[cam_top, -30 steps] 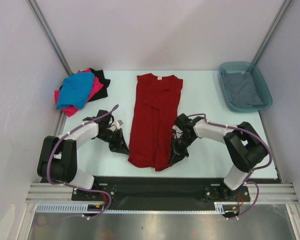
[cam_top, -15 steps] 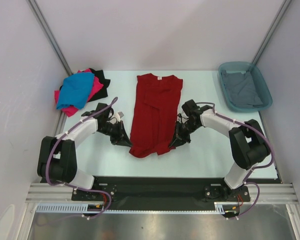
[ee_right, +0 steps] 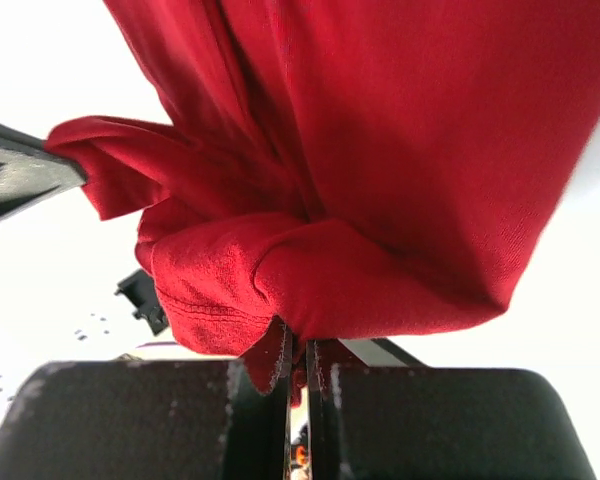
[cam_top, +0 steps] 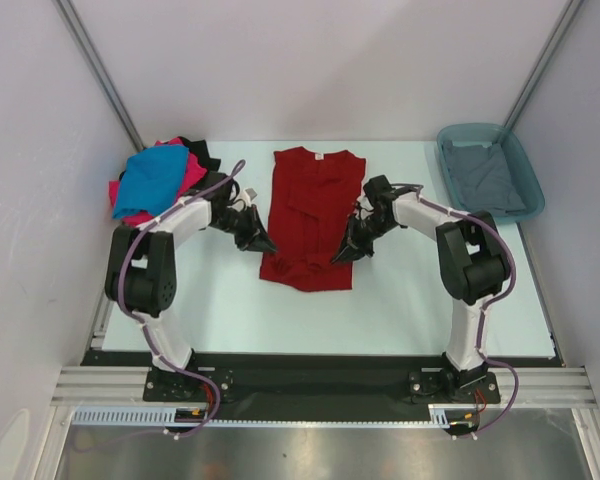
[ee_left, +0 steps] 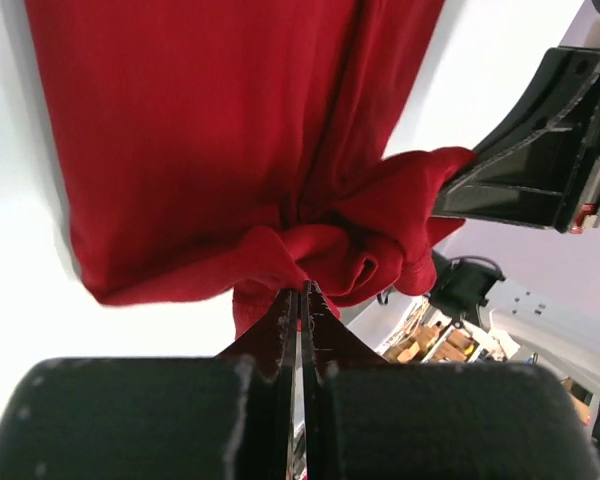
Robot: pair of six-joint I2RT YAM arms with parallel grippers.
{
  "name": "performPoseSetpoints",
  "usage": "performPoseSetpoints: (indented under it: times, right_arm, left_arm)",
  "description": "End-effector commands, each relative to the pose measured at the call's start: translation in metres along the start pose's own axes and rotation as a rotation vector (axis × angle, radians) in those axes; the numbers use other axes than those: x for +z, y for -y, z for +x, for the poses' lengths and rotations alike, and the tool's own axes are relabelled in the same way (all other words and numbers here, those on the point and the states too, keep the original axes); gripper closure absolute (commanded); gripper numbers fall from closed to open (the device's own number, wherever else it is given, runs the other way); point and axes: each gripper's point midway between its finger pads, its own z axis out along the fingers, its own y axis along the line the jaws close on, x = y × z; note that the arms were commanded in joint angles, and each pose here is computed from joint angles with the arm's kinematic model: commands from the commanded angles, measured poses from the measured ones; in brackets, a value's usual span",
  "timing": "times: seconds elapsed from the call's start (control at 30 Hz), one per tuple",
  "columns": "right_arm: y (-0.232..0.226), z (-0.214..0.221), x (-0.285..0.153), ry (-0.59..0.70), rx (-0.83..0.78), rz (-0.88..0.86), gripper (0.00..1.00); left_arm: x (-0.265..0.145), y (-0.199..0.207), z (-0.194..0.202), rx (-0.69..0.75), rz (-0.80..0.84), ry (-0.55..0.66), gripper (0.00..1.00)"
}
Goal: Fold and stack the t-shirts
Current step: Fold the tshirt
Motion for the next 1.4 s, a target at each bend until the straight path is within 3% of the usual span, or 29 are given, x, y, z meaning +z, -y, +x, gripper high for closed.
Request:
performPoseSetpoints:
  times: [0.0, 0.47, 0.57, 0.63, 0.93, 1.0, 1.03, 1.1, 1.13, 1.17, 1.2, 1.23, 1.27, 1.3, 1.37]
  right_arm:
    - [-0.007, -0.020, -0.012, 0.010, -0.003, -0.049, 1.00]
    - [-0.003, -0.086, -0.015, 0.032, 0.029, -0.088, 1.00]
    - [0.000, -0.091, -0.012, 0.022, 0.038, -0.090, 0.89]
    - [0.003, -0.094, -0.012, 0.030, 0.036, -0.081, 0.89]
    - [0.015, -0.119, -0.025, 0.117, 0.045, -0.085, 0.90]
    - [0.016, -0.127, -0.032, 0.143, 0.050, -0.097, 0.86]
    - [0.015, -0.133, -0.035, 0.164, 0.047, -0.108, 0.74]
    - [0.012, -0.139, -0.040, 0.182, 0.049, -0.129, 0.64]
    - [0.011, -0.146, -0.043, 0.201, 0.038, -0.147, 0.47]
    - [0.009, -0.149, -0.046, 0.213, 0.038, -0.158, 0.40]
    - [0.008, -0.154, -0.048, 0.229, 0.037, -0.161, 0.33]
    - [0.007, -0.160, -0.052, 0.248, 0.029, -0.173, 0.23]
    - [0.006, -0.163, -0.054, 0.254, 0.031, -0.181, 0.22]
    - [0.006, -0.167, -0.058, 0.269, 0.026, -0.182, 0.21]
    - [0.007, -0.178, -0.071, 0.318, 0.024, -0.179, 0.20]
  left_arm:
    - [0.003, 0.013, -0.020, 0.044, 0.020, 0.009, 1.00]
    - [0.028, 0.013, -0.082, 0.022, 0.017, 0.004, 0.98]
    - [0.031, 0.011, -0.090, 0.011, 0.008, 0.006, 0.89]
    - [0.031, 0.009, -0.095, 0.010, 0.007, 0.015, 0.96]
    - [0.022, -0.006, -0.116, -0.001, -0.010, 0.057, 1.00]
    - [0.018, -0.009, -0.121, 0.000, -0.015, 0.073, 1.00]
    - [0.015, -0.011, -0.126, -0.006, -0.010, 0.084, 1.00]
    - [0.012, -0.010, -0.131, -0.004, 0.007, 0.100, 1.00]
    - [0.009, -0.008, -0.136, 0.002, 0.018, 0.112, 0.91]
    - [0.008, -0.007, -0.138, 0.005, 0.027, 0.120, 0.81]
    - [0.007, -0.005, -0.142, 0.009, 0.039, 0.132, 0.57]
    - [0.006, -0.003, -0.144, 0.013, 0.053, 0.138, 0.55]
    - [0.005, 0.000, -0.147, 0.023, 0.069, 0.148, 0.53]
    - [0.002, 0.005, -0.151, 0.041, 0.076, 0.171, 0.36]
    - [-0.002, 0.008, -0.158, 0.057, 0.067, 0.209, 0.13]
